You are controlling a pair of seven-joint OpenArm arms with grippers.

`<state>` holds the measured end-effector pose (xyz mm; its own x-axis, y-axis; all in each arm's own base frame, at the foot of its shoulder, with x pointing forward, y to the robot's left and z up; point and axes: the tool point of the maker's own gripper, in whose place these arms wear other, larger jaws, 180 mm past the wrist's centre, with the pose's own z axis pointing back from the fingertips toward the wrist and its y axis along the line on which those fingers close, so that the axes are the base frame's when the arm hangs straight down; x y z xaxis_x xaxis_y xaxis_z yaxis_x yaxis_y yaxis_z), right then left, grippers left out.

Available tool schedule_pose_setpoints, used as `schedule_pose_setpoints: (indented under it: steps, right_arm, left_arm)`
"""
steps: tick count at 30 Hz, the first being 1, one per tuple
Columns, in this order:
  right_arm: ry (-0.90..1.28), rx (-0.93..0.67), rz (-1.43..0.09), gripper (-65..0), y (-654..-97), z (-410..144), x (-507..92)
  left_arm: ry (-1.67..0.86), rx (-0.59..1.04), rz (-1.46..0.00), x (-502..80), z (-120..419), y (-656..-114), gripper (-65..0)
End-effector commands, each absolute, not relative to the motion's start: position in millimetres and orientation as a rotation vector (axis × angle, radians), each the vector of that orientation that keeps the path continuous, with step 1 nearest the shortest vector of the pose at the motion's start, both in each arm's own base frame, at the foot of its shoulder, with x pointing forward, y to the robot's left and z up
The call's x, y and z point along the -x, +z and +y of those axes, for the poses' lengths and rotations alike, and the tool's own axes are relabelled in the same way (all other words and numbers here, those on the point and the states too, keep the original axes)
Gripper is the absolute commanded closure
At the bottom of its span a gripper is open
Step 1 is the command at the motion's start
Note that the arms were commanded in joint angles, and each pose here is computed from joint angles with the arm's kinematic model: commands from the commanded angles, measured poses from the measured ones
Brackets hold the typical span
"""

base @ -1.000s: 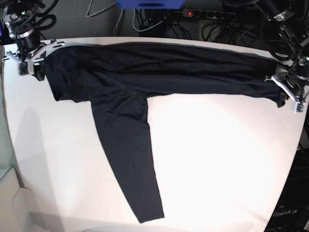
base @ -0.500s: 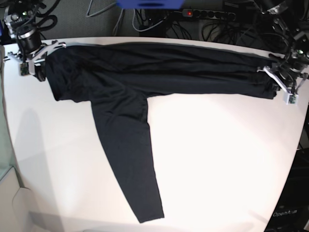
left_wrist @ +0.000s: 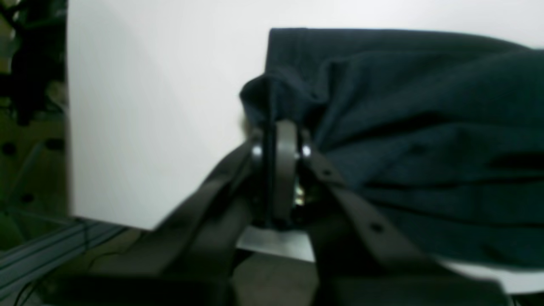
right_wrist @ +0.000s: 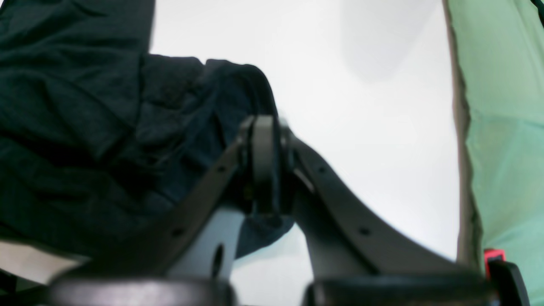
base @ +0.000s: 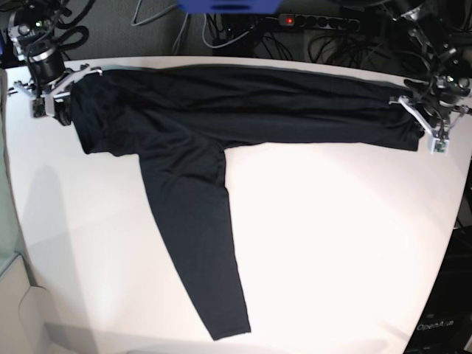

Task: Fold the T-shirt properly
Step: 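Release the right gripper and move it to the trailing sleeve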

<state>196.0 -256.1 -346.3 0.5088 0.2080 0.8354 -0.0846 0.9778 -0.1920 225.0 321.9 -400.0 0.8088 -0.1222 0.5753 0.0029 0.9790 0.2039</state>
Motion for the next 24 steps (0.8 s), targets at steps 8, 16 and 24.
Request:
schedule_pose_setpoints:
  steps: [8, 16, 24]
  right_arm:
    - [0.177, 0.155, -1.086, -3.3, -329.1, -261.7, -208.4]
    - [0.180, 0.163, -1.148, -23.4, -315.0, -262.0, -229.3]
    - [0.262, 0.144, -1.133, -28.4, -305.1, -252.3, -290.2]
  left_arm:
    - [-0.011, -0.177, -0.729, -233.6, 328.5, -380.7, -38.4]
    - [0.002, -0.172, -0.729, -232.0, 331.0, -381.8, -39.2]
    - [0.003, -0.170, -0.730, -232.9, 330.7, -381.5, -39.3]
